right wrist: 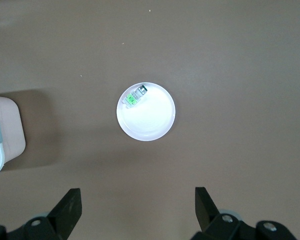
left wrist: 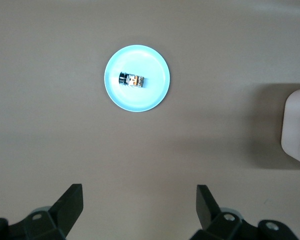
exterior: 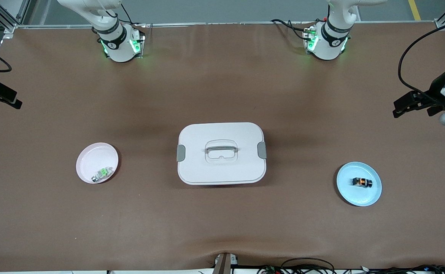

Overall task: Transfer orange switch to right arm and place
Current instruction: 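Move the left gripper toward the orange switch on the blue plate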

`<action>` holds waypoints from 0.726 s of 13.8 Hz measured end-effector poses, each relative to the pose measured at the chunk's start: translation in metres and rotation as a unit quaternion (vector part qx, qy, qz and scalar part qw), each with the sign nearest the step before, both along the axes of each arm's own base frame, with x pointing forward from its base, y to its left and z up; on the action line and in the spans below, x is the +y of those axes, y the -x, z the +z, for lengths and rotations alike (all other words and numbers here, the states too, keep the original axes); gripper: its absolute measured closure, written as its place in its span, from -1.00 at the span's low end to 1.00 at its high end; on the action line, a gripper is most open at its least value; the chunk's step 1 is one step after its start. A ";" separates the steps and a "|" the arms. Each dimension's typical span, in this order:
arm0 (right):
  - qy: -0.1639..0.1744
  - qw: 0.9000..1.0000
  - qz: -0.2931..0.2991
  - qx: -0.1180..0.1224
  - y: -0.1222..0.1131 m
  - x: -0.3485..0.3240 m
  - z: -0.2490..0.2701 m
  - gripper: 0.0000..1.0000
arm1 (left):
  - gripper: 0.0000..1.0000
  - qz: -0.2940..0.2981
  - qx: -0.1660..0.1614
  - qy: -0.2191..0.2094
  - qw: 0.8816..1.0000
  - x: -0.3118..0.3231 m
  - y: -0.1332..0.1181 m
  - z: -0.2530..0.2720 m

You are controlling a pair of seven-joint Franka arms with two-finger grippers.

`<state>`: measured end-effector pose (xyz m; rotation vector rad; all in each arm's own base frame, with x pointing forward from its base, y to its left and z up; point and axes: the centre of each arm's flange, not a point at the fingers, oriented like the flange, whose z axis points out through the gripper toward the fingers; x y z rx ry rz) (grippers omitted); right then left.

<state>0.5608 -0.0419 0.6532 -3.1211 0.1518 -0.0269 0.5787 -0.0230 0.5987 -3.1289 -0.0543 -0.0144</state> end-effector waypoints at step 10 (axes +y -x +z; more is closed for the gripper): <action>0.000 1.000 0.000 -0.002 0.000 0.000 0.000 -1.00 | -1.00 -0.017 0.043 0.011 0.999 0.030 -0.068 -0.144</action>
